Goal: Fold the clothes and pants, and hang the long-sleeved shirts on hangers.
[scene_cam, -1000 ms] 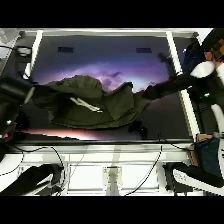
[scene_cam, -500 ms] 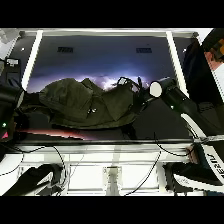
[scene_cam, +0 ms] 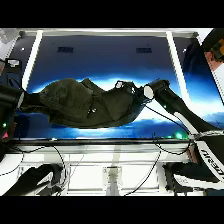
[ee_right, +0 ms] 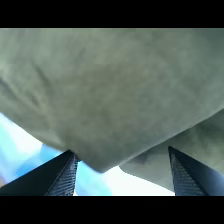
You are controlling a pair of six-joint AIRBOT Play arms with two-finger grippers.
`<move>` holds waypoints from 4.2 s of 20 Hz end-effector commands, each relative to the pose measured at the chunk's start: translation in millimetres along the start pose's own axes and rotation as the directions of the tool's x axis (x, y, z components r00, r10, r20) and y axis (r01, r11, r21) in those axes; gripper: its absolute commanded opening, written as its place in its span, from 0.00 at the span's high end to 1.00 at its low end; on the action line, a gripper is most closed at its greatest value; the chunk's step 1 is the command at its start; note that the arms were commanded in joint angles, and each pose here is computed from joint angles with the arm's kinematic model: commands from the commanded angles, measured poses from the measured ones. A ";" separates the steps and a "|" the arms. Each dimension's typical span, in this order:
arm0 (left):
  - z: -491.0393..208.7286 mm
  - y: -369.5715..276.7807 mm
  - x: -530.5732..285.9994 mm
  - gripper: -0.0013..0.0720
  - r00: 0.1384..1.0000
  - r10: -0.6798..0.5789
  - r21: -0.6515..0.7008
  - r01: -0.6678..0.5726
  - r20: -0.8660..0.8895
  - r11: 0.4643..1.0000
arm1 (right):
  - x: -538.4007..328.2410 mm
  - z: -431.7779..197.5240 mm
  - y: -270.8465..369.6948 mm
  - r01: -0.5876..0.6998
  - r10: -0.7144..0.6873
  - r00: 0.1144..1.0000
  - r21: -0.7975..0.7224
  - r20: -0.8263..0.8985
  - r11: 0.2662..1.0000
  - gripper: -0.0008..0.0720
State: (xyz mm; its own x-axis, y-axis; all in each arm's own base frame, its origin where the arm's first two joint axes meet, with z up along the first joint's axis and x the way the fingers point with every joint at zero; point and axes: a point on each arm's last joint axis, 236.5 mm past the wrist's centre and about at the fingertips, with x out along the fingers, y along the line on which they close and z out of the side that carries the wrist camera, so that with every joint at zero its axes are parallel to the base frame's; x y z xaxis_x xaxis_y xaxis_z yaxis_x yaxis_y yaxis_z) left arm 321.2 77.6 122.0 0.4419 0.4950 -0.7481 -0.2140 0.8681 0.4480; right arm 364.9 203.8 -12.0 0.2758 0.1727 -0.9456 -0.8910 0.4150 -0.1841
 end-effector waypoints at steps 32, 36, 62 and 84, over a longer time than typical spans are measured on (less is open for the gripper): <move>-21.3 -23.0 119.0 0.94 0.997 -0.064 -0.531 0.031 -0.043 0.847 | -23.4 -153.1 -282.4 -0.319 -0.523 0.825 0.941 0.215 -0.117 0.95; 3.0 2.5 120.8 0.67 0.998 0.028 -0.458 0.003 0.061 0.889 | -34.6 -191.2 -288.0 -0.301 -0.511 0.841 0.939 0.178 -0.167 0.05; -111.2 -264.7 -22.0 0.31 0.874 -0.399 0.956 0.292 -0.276 -0.022 | -137.5 -144.4 -281.4 -0.294 -0.356 0.877 0.946 0.323 0.135 0.33; -90.1 -274.0 39.2 0.37 0.966 -0.215 0.987 0.157 -0.145 0.040 | -140.4 -138.2 -282.6 -0.324 -0.361 0.864 0.937 0.350 0.132 0.33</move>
State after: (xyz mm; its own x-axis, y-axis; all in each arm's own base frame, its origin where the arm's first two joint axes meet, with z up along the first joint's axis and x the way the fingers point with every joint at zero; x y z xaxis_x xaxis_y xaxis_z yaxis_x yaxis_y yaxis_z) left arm 302.7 -144.7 -71.9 0.2968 0.2595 -0.9190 0.9461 0.0510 0.3199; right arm 528.1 -61.8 135.0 0.6863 0.3092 -0.6583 0.1325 0.8369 0.5311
